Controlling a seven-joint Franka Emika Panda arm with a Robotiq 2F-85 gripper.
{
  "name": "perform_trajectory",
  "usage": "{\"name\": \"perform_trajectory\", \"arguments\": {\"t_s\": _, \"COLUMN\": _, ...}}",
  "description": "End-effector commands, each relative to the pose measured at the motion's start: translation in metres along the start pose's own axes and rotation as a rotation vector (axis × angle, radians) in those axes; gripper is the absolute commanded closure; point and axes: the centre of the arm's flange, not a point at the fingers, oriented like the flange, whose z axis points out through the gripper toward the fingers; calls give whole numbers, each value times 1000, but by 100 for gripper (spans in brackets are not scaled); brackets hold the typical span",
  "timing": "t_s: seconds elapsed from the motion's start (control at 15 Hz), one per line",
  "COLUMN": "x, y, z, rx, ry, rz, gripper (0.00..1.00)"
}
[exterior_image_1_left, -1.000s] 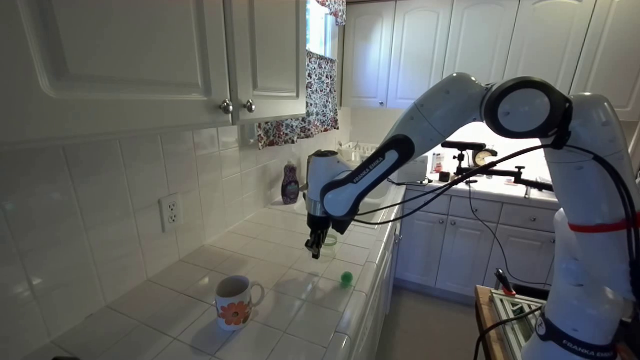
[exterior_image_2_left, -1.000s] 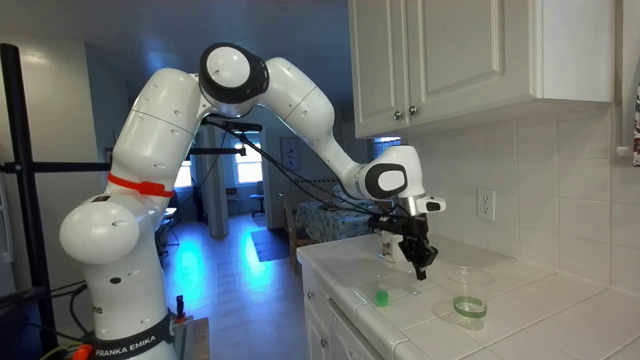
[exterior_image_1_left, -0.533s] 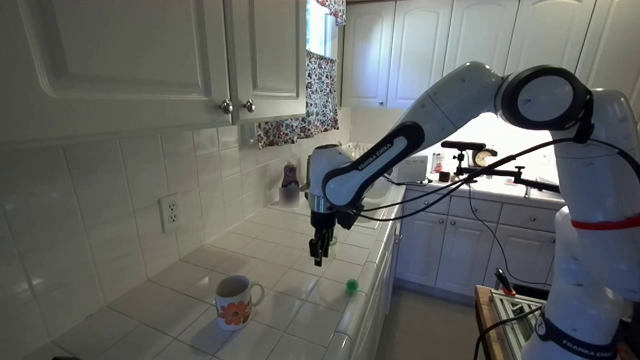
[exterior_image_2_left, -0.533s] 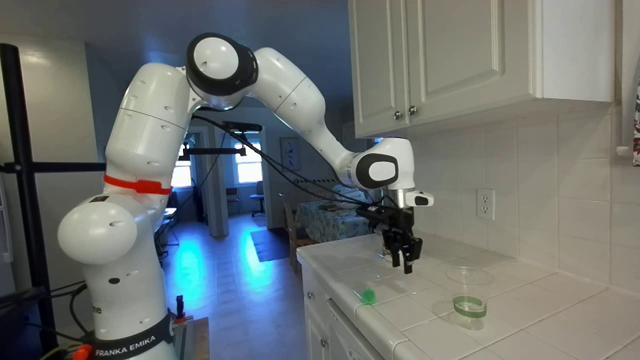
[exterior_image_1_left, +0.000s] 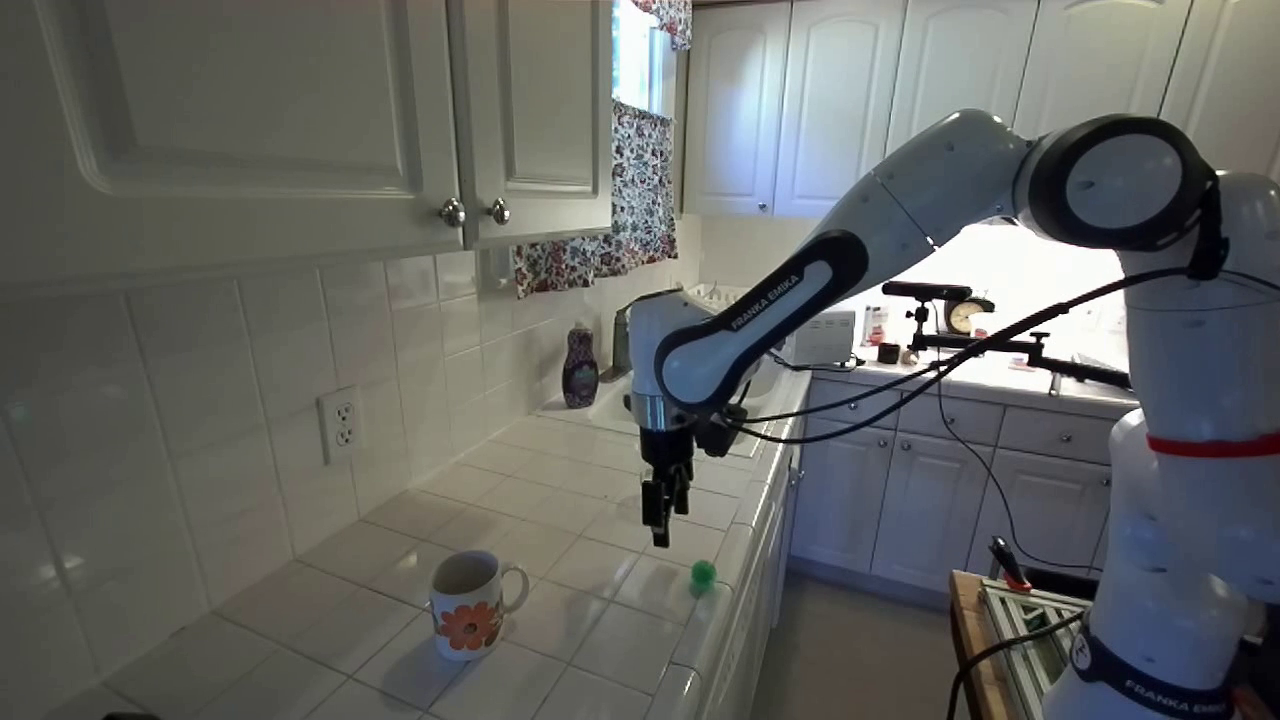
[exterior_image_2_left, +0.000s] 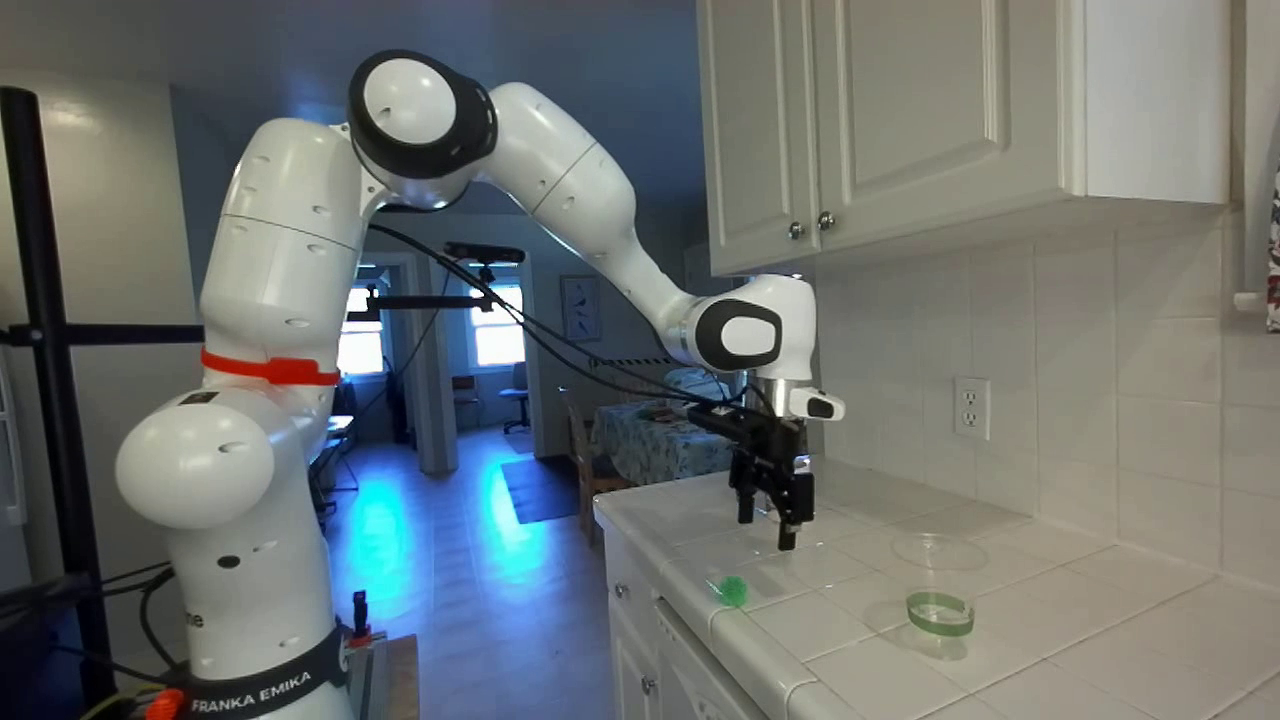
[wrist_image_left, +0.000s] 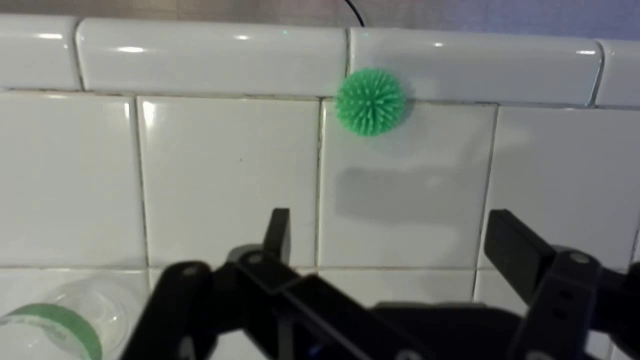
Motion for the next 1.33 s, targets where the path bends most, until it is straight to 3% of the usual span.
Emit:
{"name": "perform_trajectory", "arguments": {"t_s": 0.0, "x": -16, "y": -3, "z": 8, "rx": 11, "ry": -74, "rz": -44, "gripper": 0}}
{"name": "perform_trajectory", "arguments": {"t_s": 0.93, "x": -15, "y": -16, "z": 67, "rx": -48, "ry": -233, "rz": -104, "gripper": 0}}
{"name": "perform_trajectory", "arguments": {"t_s": 1.0, "x": -15, "y": -16, "z": 70, "rx": -51, "ry": -239, "rz": -107, "gripper": 25}}
{"name": "perform_trajectory", "arguments": {"t_s": 1.07, "x": -14, "y": -16, "z": 72, "rx": -55, "ry": -242, "rz": -106, "gripper": 26}}
{"name": "perform_trajectory", "arguments": {"t_s": 1.27, "x": -15, "y": -17, "z": 76, "rx": -63, "ry": -242, "rz": -109, "gripper": 51}}
